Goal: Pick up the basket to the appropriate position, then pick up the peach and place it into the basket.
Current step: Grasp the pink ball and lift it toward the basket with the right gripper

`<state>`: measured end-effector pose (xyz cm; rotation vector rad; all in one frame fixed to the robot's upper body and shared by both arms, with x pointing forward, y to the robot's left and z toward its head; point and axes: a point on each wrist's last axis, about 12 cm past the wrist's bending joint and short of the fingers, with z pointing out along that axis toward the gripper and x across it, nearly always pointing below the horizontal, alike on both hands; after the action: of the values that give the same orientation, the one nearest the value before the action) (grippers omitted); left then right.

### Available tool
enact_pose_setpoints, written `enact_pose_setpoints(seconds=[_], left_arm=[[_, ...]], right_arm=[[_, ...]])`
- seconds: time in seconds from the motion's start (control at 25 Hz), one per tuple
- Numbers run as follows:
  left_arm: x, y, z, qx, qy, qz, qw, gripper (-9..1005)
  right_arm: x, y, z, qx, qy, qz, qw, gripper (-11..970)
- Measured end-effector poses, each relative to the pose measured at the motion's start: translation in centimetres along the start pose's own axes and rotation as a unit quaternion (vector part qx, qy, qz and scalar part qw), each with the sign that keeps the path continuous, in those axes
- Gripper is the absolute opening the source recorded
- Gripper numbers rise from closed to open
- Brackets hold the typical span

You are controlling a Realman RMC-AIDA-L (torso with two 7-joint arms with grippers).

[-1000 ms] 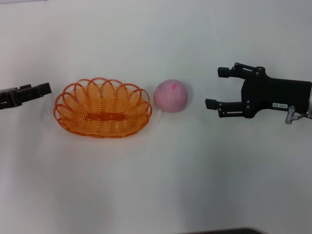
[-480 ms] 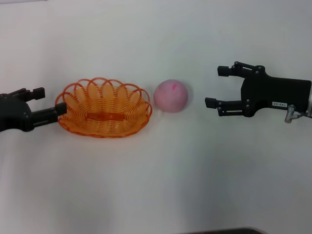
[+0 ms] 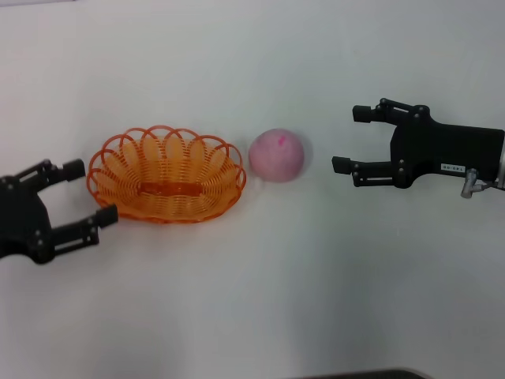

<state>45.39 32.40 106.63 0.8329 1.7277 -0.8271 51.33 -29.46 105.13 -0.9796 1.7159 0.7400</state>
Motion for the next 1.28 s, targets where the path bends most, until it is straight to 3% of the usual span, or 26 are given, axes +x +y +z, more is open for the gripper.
enact_pose_setpoints(seconds=[0.36,0.8,1.28], left_arm=[[1.8,-1.3,0.2,0.040,0.053,-0.015,0.998,848],[3.0,-2.3,0.8,0.067,0.060,-0.005,0.996,850],[3.5,-2.8,0.6,0.068,0.056,0.014,0.996,850]], right_arm=[[0.1,0.1,0.0,-0.003,0.004,-0.001,1.000,875],[0.5,0.5,-0.3,-0.007,0.006,-0.002,1.000,872],[-0.5,-0.3,-0.1,-0.015,0.015,0.071,0.997,870]])
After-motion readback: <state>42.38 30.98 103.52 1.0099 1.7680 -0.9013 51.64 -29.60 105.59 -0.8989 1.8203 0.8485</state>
